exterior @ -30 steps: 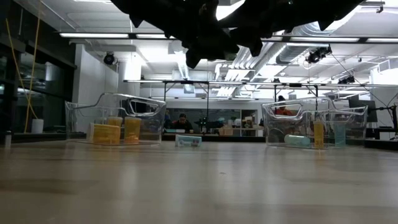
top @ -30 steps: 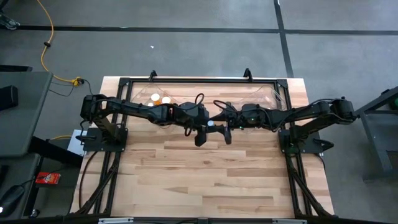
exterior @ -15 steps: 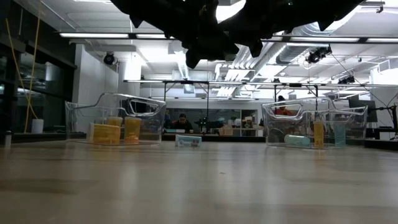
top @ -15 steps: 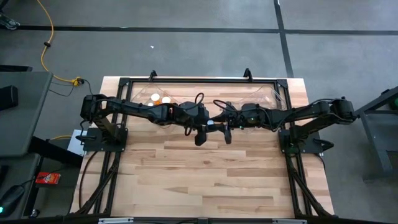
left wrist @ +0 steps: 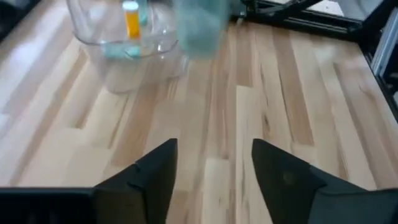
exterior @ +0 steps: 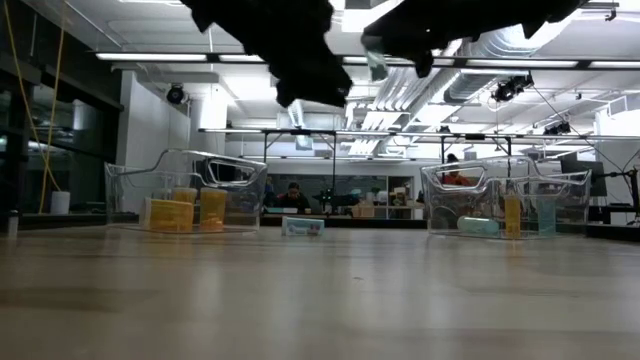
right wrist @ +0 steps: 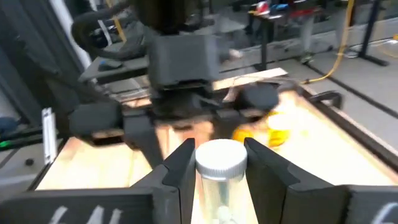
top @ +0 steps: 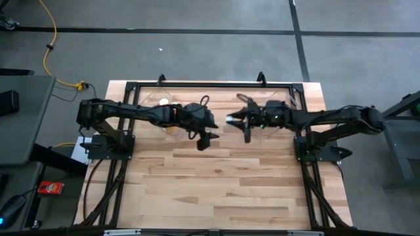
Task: Pick and place medicine bottles into bin by pill shape (circle, oval)
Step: Put the green tablet bottle into the right transparent bin
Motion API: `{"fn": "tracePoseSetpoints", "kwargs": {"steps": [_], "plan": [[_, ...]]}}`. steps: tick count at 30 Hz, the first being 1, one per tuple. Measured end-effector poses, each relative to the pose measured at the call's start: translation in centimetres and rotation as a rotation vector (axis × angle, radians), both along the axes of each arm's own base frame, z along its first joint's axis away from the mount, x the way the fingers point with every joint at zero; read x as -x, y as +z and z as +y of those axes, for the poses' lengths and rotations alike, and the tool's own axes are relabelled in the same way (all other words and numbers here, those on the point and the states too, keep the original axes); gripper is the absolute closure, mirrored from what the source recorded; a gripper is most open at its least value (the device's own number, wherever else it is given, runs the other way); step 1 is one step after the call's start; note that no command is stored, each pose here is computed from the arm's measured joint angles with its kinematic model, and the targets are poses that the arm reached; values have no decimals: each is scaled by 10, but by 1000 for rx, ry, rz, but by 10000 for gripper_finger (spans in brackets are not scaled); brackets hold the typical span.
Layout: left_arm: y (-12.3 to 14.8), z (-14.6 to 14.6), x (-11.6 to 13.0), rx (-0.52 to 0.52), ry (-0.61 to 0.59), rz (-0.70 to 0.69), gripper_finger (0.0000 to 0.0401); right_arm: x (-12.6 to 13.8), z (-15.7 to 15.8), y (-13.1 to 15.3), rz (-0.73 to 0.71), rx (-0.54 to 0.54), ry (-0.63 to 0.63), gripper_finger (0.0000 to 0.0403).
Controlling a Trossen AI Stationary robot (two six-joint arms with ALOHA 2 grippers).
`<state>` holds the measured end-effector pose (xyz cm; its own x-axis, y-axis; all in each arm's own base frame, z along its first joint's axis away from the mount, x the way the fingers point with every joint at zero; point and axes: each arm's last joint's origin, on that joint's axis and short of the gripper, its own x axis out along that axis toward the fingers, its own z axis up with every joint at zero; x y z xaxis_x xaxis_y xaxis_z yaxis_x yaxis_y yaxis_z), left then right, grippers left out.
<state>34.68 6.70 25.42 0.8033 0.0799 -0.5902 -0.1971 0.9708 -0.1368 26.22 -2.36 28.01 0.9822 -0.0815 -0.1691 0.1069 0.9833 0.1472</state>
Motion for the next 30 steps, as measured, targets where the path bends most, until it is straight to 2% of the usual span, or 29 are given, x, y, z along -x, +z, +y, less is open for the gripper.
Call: {"fn": "tracePoseSetpoints", "kwargs": {"steps": [4, 7, 10, 13, 18, 21, 26, 30], "plan": [[21, -1, 25, -4, -1, 45, 187, 23, -9, 16, -4, 8, -48, 302], [43, -4, 42, -8, 5, 4, 187, 41, -12, 24, 8, 39, -103, 302], [67, -8, 59, -46, 25, -119, 189, 59, -13, 34, 2, 71, -166, 302], [79, -13, 79, -83, 70, -286, 189, 74, -13, 41, -13, 84, -209, 302], [74, -19, 118, -105, 144, -571, 189, 90, -11, 46, -24, 73, -235, 302], [61, -23, 141, -87, 165, -680, 189, 93, -10, 46, -21, 59, -236, 302], [43, -27, 165, -30, 213, -731, 189, 90, -10, 43, 2, 60, -228, 302], [44, -28, 171, -15, 233, -748, 190, 88, -11, 44, -11, 67, -227, 302]]}}
